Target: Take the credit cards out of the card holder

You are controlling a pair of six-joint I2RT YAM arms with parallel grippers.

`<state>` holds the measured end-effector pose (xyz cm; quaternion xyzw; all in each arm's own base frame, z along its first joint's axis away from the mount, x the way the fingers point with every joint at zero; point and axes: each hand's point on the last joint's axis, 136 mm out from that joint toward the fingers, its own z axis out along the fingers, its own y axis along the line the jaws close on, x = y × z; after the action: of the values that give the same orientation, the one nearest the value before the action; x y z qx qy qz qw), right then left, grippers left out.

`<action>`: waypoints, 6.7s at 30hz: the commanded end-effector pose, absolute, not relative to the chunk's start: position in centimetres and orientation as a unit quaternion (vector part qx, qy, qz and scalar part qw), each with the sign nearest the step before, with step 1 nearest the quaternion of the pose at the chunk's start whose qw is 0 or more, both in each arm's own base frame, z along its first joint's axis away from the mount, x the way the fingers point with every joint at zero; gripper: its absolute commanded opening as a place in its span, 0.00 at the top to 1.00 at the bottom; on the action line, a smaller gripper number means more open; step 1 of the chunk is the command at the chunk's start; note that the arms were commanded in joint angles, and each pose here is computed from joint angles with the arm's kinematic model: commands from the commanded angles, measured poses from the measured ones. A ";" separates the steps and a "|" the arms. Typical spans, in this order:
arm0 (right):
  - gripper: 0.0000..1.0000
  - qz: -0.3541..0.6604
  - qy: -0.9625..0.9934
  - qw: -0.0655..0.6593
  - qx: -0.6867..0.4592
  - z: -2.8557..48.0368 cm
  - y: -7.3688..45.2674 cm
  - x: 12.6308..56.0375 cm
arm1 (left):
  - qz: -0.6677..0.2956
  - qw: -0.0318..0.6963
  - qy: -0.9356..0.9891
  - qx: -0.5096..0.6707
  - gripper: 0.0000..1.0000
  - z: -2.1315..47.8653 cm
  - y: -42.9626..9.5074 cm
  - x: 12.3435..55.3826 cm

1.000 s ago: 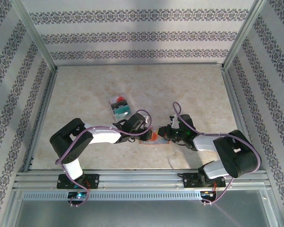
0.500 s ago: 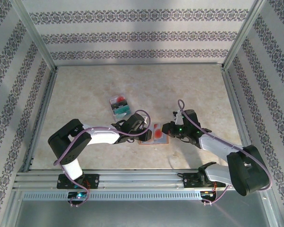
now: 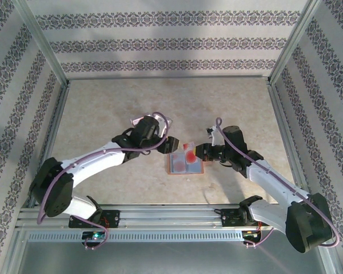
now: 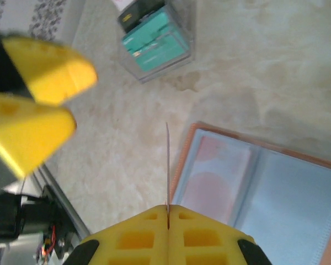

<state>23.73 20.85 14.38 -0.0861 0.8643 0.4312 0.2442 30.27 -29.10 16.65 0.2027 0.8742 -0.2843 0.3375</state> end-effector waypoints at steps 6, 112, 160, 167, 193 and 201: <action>1.00 0.477 0.809 0.246 -0.239 18.5 24.6 20.4 | -0.333 0.267 0.831 0.357 0.29 18.5 -29.0 26.3; 1.00 0.572 0.699 0.284 -0.321 25.0 28.8 18.2 | -0.343 0.256 0.763 0.484 0.40 27.3 -28.2 22.7; 0.48 0.513 0.733 0.342 -0.289 24.5 26.6 20.1 | -0.285 0.329 0.740 0.514 1.00 25.4 -27.0 24.0; 0.38 0.463 0.770 0.373 -0.230 23.9 24.9 21.9 | -0.211 0.417 0.750 0.467 1.00 26.2 -24.6 28.3; 0.02 0.226 0.872 0.428 0.068 19.2 14.0 26.6 | -0.111 0.473 0.718 0.499 1.00 18.7 -17.1 41.8; 0.02 0.227 0.869 0.435 0.067 19.5 13.9 26.7 | -0.109 0.442 0.736 0.501 1.00 15.5 -16.4 43.0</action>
<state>26.42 14.52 18.65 0.0549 0.8746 0.2331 0.4216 41.95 -16.71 14.93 0.4881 0.7531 -0.1176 0.4252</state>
